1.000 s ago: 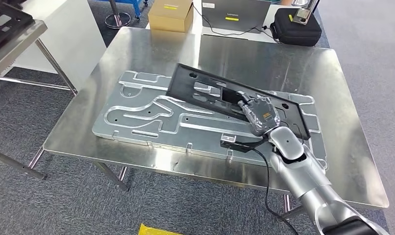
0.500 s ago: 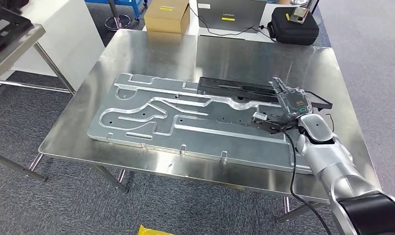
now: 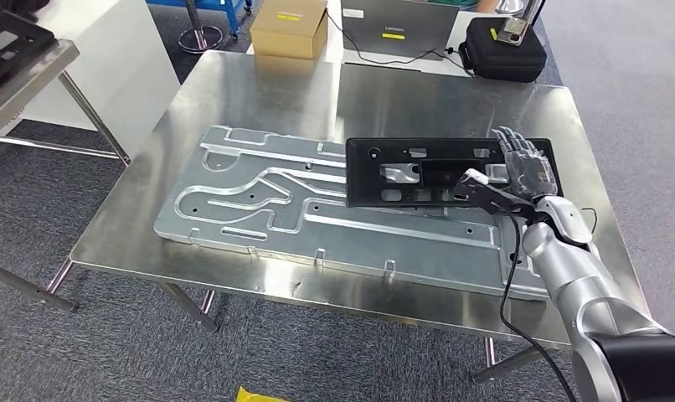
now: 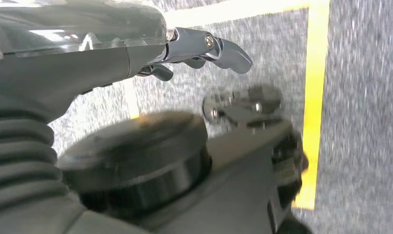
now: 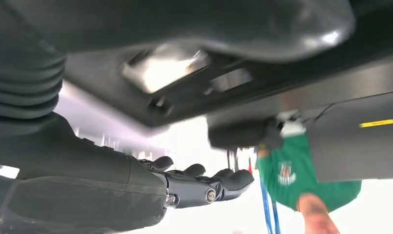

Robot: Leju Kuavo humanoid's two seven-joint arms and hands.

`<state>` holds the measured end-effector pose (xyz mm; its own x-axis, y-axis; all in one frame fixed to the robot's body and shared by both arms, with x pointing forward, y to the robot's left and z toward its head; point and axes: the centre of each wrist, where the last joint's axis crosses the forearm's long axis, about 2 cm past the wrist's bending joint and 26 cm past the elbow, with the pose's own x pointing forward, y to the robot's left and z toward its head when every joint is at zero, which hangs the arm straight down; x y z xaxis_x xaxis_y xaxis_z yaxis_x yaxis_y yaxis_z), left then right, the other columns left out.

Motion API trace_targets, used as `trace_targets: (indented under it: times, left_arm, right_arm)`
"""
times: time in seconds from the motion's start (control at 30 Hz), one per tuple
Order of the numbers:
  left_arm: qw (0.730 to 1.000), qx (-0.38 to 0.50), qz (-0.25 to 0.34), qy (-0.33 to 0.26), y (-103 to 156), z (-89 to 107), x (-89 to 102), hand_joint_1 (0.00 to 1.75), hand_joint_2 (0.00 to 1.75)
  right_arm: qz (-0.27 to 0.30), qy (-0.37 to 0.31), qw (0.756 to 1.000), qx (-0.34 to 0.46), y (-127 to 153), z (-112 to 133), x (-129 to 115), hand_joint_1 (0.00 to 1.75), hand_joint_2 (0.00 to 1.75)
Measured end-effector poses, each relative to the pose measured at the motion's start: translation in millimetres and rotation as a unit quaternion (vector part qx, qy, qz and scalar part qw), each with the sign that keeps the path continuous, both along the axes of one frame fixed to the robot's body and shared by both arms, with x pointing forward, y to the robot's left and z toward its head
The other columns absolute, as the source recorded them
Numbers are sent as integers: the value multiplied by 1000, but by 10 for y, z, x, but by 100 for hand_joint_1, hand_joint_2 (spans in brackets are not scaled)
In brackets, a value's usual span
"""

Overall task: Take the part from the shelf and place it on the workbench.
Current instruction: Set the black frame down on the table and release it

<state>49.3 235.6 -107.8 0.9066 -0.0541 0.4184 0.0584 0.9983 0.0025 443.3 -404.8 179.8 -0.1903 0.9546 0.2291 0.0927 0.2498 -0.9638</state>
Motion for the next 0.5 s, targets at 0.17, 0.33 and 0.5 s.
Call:
trace_targets:
  times: [0.17, 0.33, 0.5]
  left_arm:
    - [1000, 4, 0, -13, -2, 4, 31, 0, 0]
    - [1000, 7, 0, -28, 8, 6, 49, 0, 0]
    - [999, 13, 1, -37, 29, 6, 64, 0, 0]
  right_arm:
    - [23, 65, 961, 267, -104, 21, 11, 0, 0]
    - [66, 98, 884, 453, -122, 222, 102, 0, 0]
    - [160, 74, 779, 601, -59, 433, 181, 0, 0]
